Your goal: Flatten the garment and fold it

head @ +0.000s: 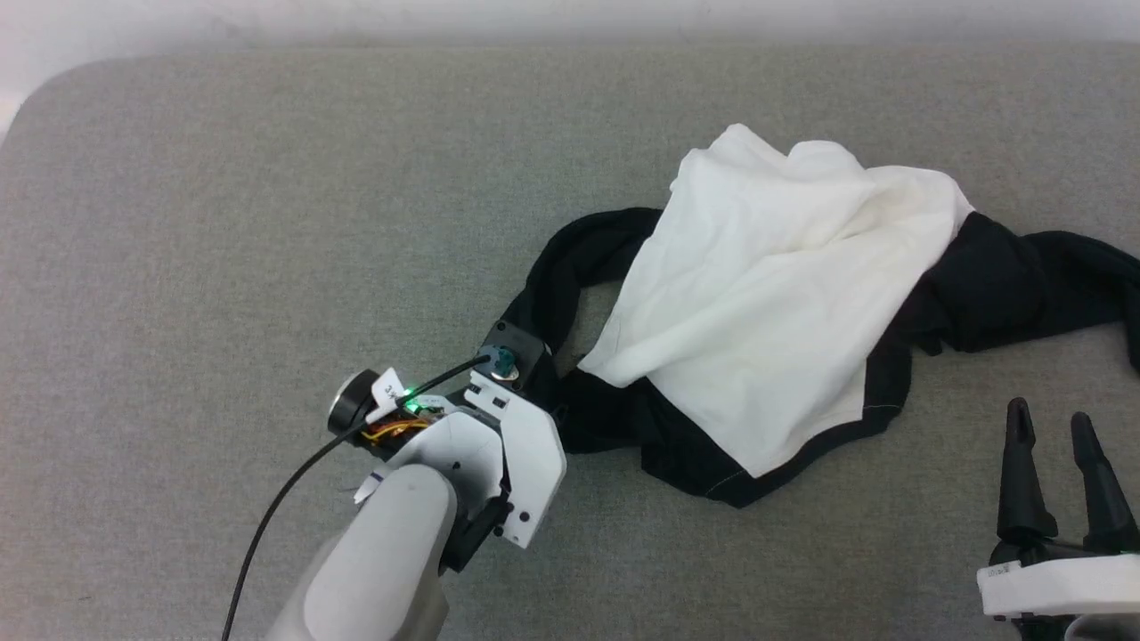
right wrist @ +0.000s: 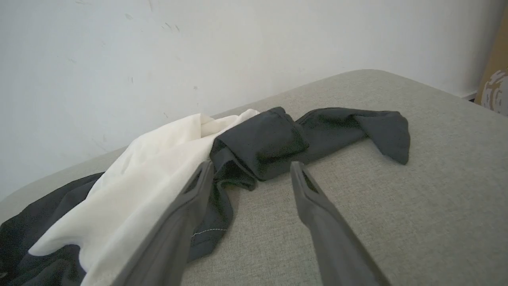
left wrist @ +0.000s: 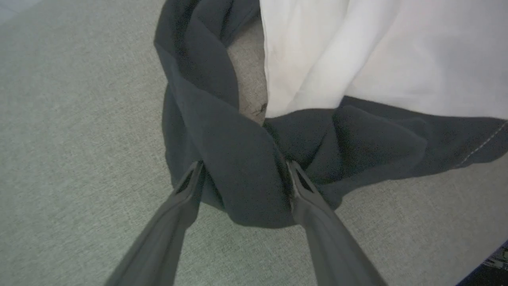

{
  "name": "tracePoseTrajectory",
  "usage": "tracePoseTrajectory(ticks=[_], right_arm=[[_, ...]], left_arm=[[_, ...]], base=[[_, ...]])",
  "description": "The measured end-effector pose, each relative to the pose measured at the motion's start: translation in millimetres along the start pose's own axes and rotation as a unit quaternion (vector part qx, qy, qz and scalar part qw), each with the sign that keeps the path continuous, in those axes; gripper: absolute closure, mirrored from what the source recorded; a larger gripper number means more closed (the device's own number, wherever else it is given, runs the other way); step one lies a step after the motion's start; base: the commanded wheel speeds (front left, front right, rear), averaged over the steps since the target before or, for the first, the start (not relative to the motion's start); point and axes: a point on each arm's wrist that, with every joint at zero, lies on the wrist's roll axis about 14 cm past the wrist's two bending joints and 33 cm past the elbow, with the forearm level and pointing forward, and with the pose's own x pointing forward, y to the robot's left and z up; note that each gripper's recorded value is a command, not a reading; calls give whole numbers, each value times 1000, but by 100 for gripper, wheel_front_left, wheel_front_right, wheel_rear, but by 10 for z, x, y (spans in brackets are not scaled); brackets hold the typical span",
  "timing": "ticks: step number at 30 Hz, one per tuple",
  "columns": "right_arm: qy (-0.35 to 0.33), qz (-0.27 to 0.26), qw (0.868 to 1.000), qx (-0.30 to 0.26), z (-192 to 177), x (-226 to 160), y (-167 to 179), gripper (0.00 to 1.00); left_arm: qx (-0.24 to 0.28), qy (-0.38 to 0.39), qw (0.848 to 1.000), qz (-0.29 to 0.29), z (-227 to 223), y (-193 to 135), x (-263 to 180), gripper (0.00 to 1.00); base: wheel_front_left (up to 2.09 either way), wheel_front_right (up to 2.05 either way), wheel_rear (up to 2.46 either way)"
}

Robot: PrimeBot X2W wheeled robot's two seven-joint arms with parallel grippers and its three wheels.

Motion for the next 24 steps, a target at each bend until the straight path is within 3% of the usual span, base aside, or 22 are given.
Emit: tracePoseTrajectory(ticks=[2,3,4,10,15,19,24], right_arm=[[4,0,1000,0,-29,24,6,0],[4,1,1000,1,-37,36,9,0],[5,0,1000,1,-45,45,9,0],[9,0,1000,1,-73,73,9,0],[9,0,1000,2,-72,68,12,0],[4,5,1000,3,-40,62,43,0],[1,9,1000,4,-12,28,68,0]], left_arm=[[-6,6,1000,-4,-53,-7,49,0],[-6,4,1000,-6,-60,-12,69,67],[-11,-1,1000,-10,-51,-29,88,100],[-25,-3,999,-31,-101,-118,157,100],[-51,-43,998,-20,45,-1,118,100],[-84,-91,992,22,231,278,-7,100],[-135,-150,972,121,312,899,-362,100]], base=[[0,0,0],[0,0,0],[0,0,0],[0,0,0],[0,0,0],[0,0,0],[0,0,0]])
